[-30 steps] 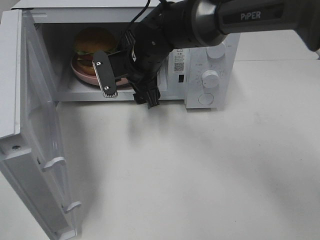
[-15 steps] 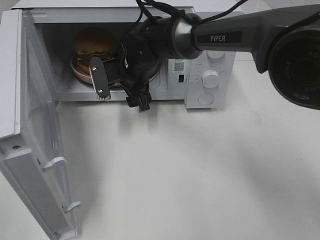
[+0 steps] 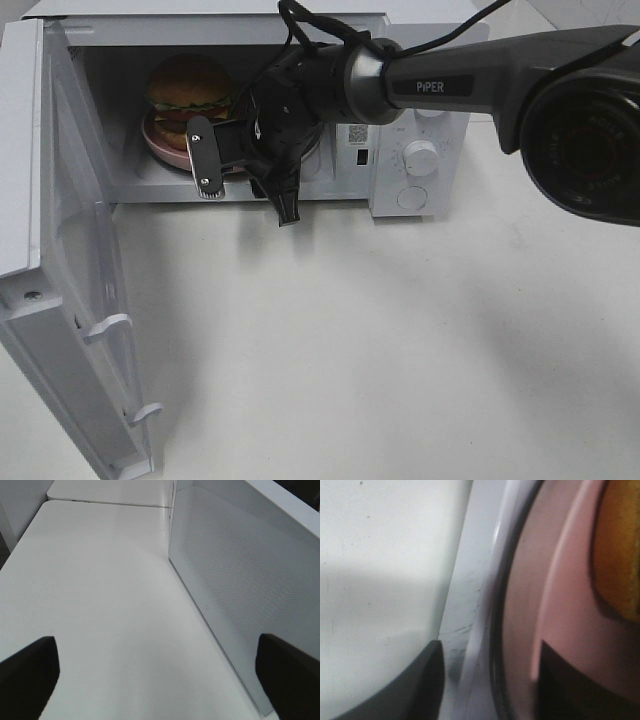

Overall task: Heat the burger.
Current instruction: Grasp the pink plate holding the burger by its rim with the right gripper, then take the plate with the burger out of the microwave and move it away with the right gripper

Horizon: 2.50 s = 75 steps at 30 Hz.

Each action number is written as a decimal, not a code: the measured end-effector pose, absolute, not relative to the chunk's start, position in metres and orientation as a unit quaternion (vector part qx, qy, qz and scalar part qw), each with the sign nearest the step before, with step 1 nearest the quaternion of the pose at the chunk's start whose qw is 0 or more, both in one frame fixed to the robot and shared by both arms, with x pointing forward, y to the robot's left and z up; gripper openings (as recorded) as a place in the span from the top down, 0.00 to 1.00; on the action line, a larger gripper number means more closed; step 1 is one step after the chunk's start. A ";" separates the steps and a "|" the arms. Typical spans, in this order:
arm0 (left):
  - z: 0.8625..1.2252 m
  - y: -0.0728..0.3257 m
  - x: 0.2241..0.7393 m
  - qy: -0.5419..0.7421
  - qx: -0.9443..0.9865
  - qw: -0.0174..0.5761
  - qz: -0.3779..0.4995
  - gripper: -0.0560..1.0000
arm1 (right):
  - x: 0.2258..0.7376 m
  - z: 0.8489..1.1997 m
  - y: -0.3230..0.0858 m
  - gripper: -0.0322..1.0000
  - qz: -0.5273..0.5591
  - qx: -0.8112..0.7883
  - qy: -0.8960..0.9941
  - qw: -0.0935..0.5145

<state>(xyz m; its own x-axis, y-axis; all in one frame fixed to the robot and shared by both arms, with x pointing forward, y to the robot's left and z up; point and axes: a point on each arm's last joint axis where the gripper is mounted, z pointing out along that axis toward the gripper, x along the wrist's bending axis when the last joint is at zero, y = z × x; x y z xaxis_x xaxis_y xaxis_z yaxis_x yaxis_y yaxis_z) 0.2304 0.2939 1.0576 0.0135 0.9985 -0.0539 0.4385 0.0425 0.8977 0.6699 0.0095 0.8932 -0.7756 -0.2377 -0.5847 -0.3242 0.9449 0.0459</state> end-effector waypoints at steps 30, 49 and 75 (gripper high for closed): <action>1.058 0.294 0.230 0.605 0.593 0.393 0.356 0.01 | 0.626 0.914 0.009 0.86 0.062 -0.201 0.937 0.278; 1.058 0.294 0.230 0.605 0.593 0.393 0.356 0.01 | 0.575 0.915 -0.028 0.86 0.085 -0.238 0.922 0.294; 1.058 0.294 0.230 0.605 0.593 0.393 0.356 0.01 | 0.487 0.936 -0.097 0.86 0.096 -0.288 0.902 0.307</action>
<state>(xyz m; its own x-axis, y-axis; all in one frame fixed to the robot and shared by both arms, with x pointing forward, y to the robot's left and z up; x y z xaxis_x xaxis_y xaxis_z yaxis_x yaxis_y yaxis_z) 0.2304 0.2939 1.0576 0.0135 0.9985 -0.0539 0.4385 0.0425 0.8977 0.4869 -0.0967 0.9361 -0.6450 -0.4607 -0.6097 -0.5786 0.8156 -0.0042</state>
